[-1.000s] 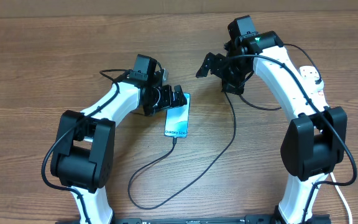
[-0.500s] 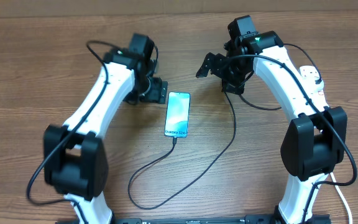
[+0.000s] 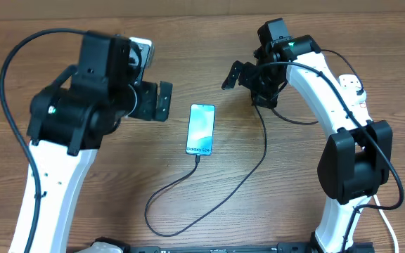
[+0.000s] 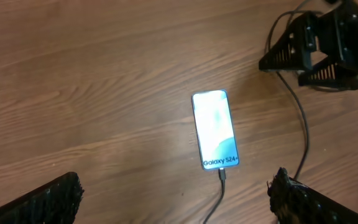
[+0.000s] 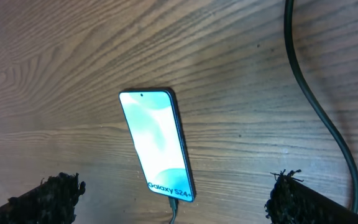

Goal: Plug charger to phone and switch on socket
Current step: 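Raise the left gripper up and away from the phone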

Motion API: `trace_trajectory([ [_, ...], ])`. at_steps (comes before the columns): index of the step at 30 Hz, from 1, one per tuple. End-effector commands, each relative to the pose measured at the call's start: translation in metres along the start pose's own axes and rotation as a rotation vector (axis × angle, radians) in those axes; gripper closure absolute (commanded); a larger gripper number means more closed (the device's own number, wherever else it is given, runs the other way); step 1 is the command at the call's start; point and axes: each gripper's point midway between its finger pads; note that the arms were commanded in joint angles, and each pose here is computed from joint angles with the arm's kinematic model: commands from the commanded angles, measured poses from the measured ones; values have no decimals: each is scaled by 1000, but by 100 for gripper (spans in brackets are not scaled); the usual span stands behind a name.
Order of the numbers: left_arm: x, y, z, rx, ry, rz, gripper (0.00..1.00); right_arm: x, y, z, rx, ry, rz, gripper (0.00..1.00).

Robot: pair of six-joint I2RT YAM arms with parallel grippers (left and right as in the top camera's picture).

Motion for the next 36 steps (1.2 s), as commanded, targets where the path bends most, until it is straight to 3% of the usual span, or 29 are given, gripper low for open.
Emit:
trace_trajectory([
  [1,-4,1,3,13,14,-32,1,2,8,16,9,-38,29,0],
  [36,-5,2,-3,18,33,-31,0,-1,9,17,16,-25,31,0],
])
Point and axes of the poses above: each gripper's point midway between its finger pads, its own z axis back along the fingers, its own y axis along the line the jaws close on, x = y × z, and after that the axes turned 15 degrees about z, right-handed
